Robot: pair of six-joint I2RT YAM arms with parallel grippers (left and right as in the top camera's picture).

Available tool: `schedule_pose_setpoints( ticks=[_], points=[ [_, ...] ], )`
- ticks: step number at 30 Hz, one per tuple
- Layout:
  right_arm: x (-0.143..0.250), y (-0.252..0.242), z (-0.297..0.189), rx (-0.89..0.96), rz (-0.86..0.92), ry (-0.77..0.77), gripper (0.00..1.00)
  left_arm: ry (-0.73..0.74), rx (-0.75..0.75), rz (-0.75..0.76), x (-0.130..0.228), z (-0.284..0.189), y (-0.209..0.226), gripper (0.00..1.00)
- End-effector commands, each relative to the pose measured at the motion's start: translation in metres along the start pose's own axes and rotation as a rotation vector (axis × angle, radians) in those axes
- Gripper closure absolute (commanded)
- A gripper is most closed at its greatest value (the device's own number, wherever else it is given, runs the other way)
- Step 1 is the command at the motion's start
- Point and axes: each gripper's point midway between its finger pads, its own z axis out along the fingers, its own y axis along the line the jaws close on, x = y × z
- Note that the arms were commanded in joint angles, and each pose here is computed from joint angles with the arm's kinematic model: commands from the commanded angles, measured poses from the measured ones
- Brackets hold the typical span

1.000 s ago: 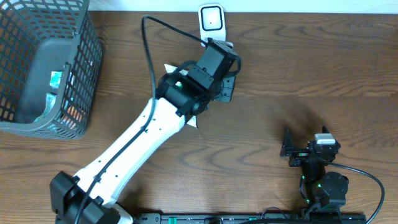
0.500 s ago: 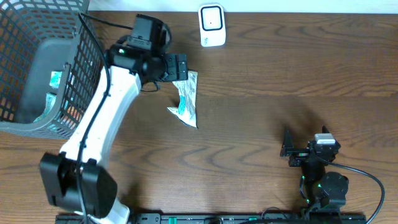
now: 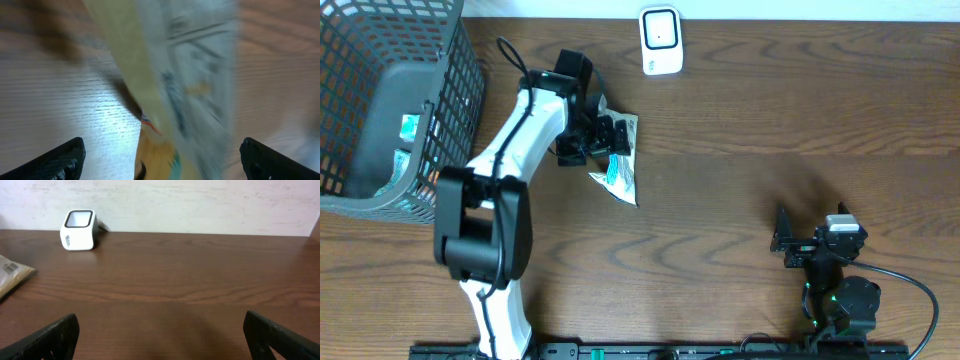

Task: Scan the item barcode
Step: 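Lift the packet out and carry it toward the white scanner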

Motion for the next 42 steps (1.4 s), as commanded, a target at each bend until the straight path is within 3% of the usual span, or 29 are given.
schedule_pose_setpoints(
  ticks=[1,3,4,6,8,12,14,16,18,21,29,36,39,40,41,42],
  points=[
    [0.001,-0.001,0.000,0.005,0.011,0.001,0.01,0.094,0.075,0.035,0.015,0.022,-0.012,0.11],
    [0.001,-0.001,0.000,0.005,0.011,0.001,0.01,0.101,0.073,0.045,0.018,0.024,-0.015,0.32],
    [0.001,-0.001,0.000,0.005,0.011,0.001,0.01,0.103,0.072,0.053,0.019,0.025,-0.018,0.49],
    [0.001,-0.001,0.000,0.005,0.011,0.001,0.01,0.099,0.074,0.067,0.020,0.024,-0.022,0.67],
    [0.001,-0.001,0.000,0.005,0.011,0.001,0.01,0.092,0.076,0.074,0.020,0.021,-0.025,0.90],
    [0.001,-0.001,0.000,0.005,0.011,0.001,0.01,0.044,0.054,0.089,0.014,0.006,-0.026,0.92],
    [0.001,-0.001,0.000,0.005,0.011,0.001,0.01,-0.035,-0.064,0.105,0.003,-0.017,-0.015,0.93],
    [0.001,-0.001,0.000,0.005,0.011,0.001,0.01,-0.118,-0.188,0.117,-0.006,-0.039,0.000,0.93],
    [0.001,-0.001,0.000,0.005,0.011,0.001,0.01,-0.278,-0.407,0.119,-0.021,-0.082,0.027,0.93],
    [0.001,-0.001,0.000,0.005,0.011,0.001,0.01,-0.419,-0.580,0.103,-0.033,-0.124,0.046,0.93],
    [0.001,-0.001,0.000,0.005,0.011,0.001,0.01,-0.393,-0.821,0.105,-0.040,-0.109,0.079,0.93],
    [0.001,-0.001,0.000,0.005,0.011,0.001,0.01,-0.279,-0.852,0.172,-0.035,-0.056,0.072,0.92],
    [0.001,-0.001,0.000,0.005,0.011,0.001,0.01,-0.300,-0.753,0.169,-0.036,-0.056,0.054,0.62],
    [0.001,-0.001,0.000,0.005,0.011,0.001,0.01,-0.309,-0.711,0.166,-0.036,-0.058,0.047,0.44],
    [0.001,-0.001,0.000,0.005,0.011,0.001,0.01,-0.325,-0.659,0.164,-0.037,-0.064,0.038,0.17],
    [0.001,-0.001,0.000,0.005,0.011,0.001,0.01,-0.339,-0.617,0.163,-0.038,-0.069,0.031,0.12]
  ],
)
